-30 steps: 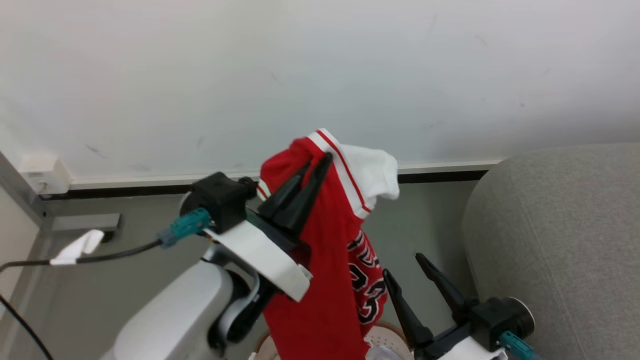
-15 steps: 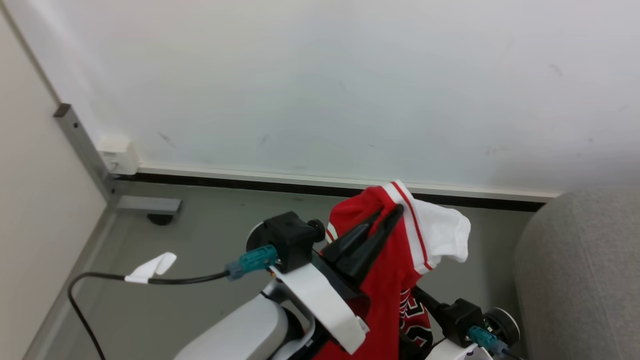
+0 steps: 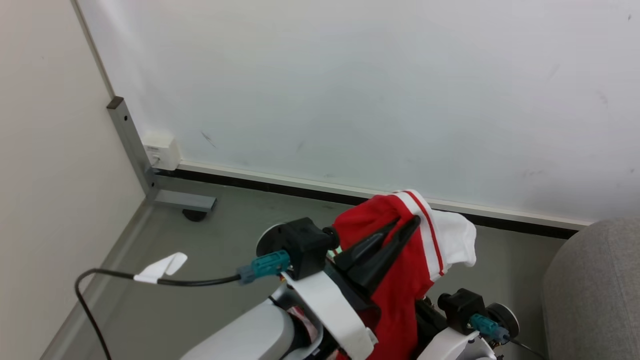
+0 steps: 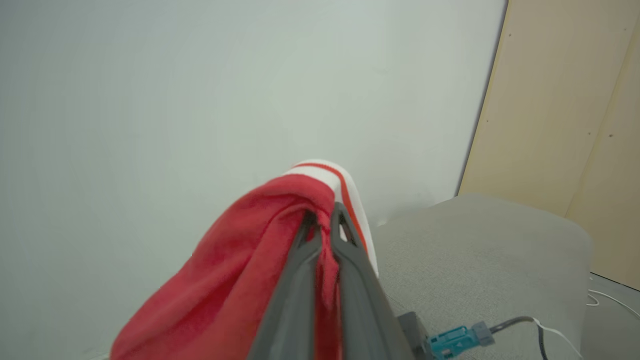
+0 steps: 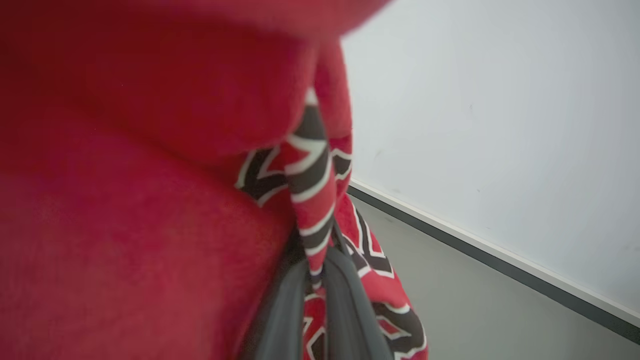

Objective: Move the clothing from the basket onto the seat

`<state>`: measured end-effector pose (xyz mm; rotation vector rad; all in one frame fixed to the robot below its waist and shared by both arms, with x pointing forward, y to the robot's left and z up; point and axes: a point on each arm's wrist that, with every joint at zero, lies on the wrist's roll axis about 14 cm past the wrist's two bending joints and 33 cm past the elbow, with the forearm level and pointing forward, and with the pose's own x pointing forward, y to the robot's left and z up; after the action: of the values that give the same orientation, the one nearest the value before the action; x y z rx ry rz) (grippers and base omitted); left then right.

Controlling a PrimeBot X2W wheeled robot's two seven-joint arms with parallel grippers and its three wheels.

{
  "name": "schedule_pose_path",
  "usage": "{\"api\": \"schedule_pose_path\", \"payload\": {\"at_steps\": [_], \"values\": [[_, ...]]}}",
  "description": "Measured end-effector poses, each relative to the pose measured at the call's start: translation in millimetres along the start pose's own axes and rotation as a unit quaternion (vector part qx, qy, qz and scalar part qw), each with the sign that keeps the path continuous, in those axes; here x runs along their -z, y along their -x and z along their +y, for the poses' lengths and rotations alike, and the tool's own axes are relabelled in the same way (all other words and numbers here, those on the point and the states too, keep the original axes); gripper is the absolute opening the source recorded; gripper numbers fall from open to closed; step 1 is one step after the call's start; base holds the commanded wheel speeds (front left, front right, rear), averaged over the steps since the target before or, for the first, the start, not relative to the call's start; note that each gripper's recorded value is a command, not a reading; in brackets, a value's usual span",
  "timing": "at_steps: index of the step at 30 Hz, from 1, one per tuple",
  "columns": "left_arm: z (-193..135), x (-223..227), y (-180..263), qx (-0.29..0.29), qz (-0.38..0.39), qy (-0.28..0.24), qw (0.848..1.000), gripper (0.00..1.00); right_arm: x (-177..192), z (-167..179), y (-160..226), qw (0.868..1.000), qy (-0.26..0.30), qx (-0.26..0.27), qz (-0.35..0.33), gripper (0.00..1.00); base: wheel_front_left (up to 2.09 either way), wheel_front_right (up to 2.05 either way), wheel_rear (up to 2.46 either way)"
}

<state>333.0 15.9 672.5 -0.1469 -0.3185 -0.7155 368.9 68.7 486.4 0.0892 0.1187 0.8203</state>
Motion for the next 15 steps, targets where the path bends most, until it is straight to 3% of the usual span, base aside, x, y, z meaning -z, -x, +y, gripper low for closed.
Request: {"api": "schedule_pose_path", "payload": {"at_steps": [15], "values": [[20.5, 8.9, 2.6, -0.028, 0.011, 0.002, 1.000, 0.00, -22.0, -25.2, 7.1, 0.997, -0.028, 0.044, -0.047, 0.00, 0.00, 0.00, 0.00]]}}
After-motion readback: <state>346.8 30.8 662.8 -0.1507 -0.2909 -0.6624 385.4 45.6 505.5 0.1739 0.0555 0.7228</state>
